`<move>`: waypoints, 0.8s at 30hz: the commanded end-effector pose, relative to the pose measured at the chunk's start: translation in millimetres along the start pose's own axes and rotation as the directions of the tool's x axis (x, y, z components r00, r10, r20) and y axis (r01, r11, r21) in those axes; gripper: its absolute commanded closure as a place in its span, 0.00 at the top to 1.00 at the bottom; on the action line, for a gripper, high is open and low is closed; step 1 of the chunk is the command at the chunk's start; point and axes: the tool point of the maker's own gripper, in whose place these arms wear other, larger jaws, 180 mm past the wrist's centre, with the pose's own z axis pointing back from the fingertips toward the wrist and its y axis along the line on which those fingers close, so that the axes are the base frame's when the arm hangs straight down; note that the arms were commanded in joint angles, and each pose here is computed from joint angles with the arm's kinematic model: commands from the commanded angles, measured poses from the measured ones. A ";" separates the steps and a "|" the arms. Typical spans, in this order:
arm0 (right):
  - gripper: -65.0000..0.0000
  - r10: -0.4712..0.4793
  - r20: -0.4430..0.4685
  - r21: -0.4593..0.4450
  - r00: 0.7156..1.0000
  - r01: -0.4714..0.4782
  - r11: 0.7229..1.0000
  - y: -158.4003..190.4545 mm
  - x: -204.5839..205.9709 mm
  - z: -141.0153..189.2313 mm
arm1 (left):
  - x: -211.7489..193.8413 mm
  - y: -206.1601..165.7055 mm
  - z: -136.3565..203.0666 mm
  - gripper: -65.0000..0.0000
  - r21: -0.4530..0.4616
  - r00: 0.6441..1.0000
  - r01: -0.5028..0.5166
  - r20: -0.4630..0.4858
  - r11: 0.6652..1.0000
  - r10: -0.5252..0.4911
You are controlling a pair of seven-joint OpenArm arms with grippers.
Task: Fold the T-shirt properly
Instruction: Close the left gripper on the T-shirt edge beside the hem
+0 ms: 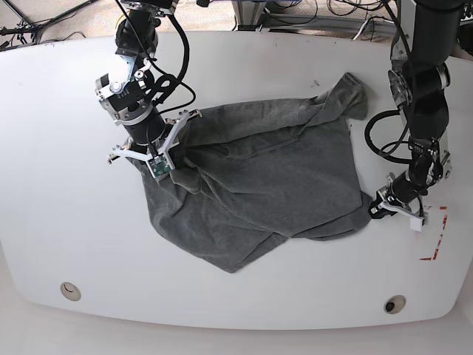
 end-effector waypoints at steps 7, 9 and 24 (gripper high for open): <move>0.00 -0.004 0.053 -0.003 0.999 0.004 1.000 -1.9 13.9 2.0 | 31.2 -5.4 4.2 0.37 -0.019 0.996 0.009 0.092 1.000 -0.008; 0.00 -0.004 0.055 -0.003 0.998 0.004 1.000 -1.9 14.2 2.0 | 31.5 -5.4 4.3 0.45 -0.019 0.996 0.009 0.093 1.000 -0.008; 0.00 -0.005 0.057 -0.002 0.998 0.005 1.000 -1.7 14.6 2.0 | 21.3 -15.7 -3.7 0.00 -0.038 0.997 0.006 0.076 0.999 -0.003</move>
